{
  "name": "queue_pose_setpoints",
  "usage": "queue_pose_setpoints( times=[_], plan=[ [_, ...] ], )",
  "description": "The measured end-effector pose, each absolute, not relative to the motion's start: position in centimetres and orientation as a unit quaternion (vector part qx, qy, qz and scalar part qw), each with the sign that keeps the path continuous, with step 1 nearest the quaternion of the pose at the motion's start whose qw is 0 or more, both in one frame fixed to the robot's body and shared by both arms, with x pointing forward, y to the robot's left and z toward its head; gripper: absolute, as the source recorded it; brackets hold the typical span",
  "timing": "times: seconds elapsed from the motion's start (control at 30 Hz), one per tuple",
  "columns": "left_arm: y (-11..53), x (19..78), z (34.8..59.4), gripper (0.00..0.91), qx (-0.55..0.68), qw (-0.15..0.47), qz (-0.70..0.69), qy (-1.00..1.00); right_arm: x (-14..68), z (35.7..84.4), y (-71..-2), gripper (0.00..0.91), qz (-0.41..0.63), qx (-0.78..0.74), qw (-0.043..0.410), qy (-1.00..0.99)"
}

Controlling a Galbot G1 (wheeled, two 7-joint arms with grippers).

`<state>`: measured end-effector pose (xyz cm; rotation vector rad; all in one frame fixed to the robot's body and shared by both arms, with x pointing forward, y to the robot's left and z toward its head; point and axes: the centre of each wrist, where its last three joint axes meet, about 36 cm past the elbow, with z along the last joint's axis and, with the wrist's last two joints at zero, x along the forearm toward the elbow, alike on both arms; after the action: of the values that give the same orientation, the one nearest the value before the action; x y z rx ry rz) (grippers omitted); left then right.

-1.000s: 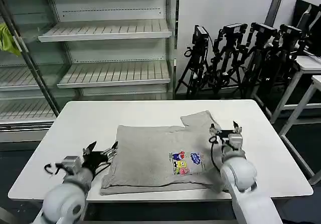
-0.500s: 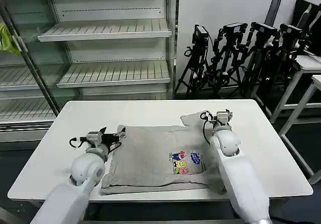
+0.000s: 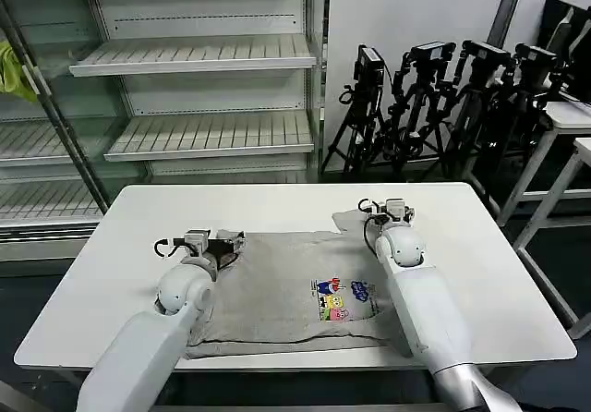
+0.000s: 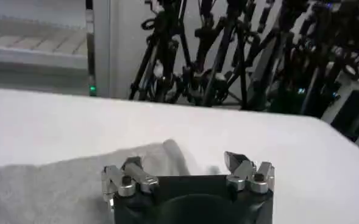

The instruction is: Fold and organize the clothes.

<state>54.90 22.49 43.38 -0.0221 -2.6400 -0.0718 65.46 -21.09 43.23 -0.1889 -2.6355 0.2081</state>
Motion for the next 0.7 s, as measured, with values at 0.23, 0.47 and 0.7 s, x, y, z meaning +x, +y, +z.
queue_pose_setpoints(
  times=[0.23, 0.47, 0.7],
  plan=[
    [22.7, 55.0, 42.6, 0.06, -0.017, 0.259, -0.027, -0.965, 65.5, 42.4, -21.3, 0.0, 0.064, -0.062, 0.257, -0.962],
    [23.4, 54.7, 41.9, 0.06, -0.022, 0.269, -0.025, -0.963, 65.3, 41.7, -21.3, 0.0, 0.056, -0.058, 0.265, -0.961],
    [23.9, 54.5, 41.8, 0.06, -0.025, 0.272, -0.015, -0.962, 64.8, 41.6, -21.0, 0.0, 0.04, -0.054, 0.257, -0.964]
  ],
)
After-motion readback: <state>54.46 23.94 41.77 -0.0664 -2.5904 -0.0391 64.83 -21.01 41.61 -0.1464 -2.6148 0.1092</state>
